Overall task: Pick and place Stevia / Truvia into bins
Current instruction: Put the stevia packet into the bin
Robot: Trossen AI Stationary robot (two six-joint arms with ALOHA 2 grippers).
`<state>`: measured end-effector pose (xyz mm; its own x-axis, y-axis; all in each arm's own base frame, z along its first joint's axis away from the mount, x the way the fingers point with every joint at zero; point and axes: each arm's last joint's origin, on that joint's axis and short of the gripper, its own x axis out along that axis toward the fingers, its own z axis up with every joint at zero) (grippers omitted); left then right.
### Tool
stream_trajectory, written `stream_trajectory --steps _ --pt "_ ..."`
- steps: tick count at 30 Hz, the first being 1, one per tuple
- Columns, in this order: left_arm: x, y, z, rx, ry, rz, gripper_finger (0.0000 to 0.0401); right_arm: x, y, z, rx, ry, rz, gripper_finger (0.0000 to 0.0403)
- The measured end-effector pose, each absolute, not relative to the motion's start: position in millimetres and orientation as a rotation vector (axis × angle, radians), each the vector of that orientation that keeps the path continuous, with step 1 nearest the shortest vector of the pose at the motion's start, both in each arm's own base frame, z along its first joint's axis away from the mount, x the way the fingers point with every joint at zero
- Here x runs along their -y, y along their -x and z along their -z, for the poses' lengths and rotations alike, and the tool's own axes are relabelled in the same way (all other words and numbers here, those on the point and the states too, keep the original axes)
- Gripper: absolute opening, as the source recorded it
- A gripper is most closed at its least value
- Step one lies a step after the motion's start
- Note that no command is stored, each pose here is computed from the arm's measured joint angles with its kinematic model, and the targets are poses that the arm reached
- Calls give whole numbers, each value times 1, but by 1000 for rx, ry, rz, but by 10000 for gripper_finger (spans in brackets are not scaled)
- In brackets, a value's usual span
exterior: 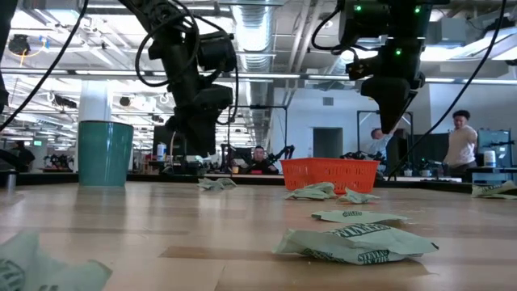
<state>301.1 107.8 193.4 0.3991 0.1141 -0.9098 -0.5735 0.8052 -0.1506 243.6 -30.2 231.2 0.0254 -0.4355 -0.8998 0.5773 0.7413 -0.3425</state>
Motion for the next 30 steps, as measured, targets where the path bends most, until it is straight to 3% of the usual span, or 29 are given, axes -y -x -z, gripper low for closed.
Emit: stream_trajectory --steps 19,30 --pt "-102 -298 -171 -1010 434 -463 135 30 -246 -231 -1312 -137 783 120" --pt "-97 -312 -138 -1089 383 -417 150 30 -246 -231 -1312 -137 781 120"
